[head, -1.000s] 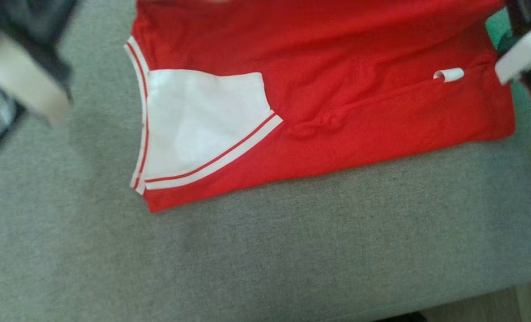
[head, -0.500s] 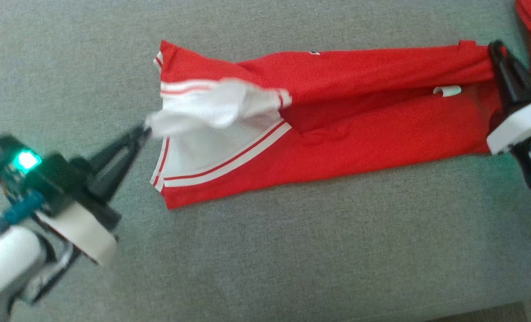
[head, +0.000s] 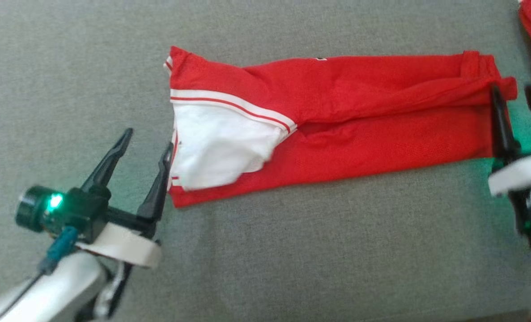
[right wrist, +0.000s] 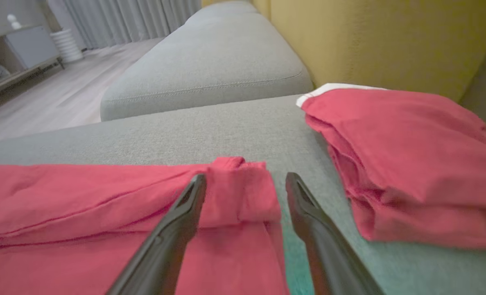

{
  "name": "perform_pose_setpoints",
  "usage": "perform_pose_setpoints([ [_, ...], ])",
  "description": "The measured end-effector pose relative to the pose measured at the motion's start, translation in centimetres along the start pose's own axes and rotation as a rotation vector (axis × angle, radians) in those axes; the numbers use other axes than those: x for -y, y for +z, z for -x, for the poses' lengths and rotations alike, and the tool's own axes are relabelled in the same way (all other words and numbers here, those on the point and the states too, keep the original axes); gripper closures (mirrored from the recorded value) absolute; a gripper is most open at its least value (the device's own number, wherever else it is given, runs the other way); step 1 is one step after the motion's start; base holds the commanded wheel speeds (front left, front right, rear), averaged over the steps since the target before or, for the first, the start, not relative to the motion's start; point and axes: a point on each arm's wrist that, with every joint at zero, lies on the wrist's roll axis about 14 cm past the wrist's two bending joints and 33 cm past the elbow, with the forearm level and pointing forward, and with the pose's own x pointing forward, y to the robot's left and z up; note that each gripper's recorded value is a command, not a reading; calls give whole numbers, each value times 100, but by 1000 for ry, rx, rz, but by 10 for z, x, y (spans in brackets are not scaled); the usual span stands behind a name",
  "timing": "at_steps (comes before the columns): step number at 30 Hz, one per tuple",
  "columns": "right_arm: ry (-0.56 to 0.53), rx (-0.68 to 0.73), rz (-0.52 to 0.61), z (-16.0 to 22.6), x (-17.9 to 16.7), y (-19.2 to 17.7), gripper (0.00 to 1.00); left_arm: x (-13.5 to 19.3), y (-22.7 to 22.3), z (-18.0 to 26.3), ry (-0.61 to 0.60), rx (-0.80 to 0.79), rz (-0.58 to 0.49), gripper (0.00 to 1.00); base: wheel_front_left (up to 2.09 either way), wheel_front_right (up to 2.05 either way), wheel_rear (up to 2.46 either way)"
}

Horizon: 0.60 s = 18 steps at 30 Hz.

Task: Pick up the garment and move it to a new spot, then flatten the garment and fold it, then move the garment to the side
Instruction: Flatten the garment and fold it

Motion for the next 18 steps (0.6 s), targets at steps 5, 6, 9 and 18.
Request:
perform_pose_setpoints([
  [5,-72,62,-115,29,-2,-6,0,-7,8,3,228,82,126,0,0,0,0],
  [6,-80,73,-140,33,-4,-6,0,-9,15,5,272,116,138,0,0,0,0],
  [9,-84,98,-169,36,-12,-4,0,-11,28,13,364,200,143,0,0,0,0],
  [18,-85,122,-168,-9,-14,23,0,-3,25,33,425,261,141,0,0,0,0],
])
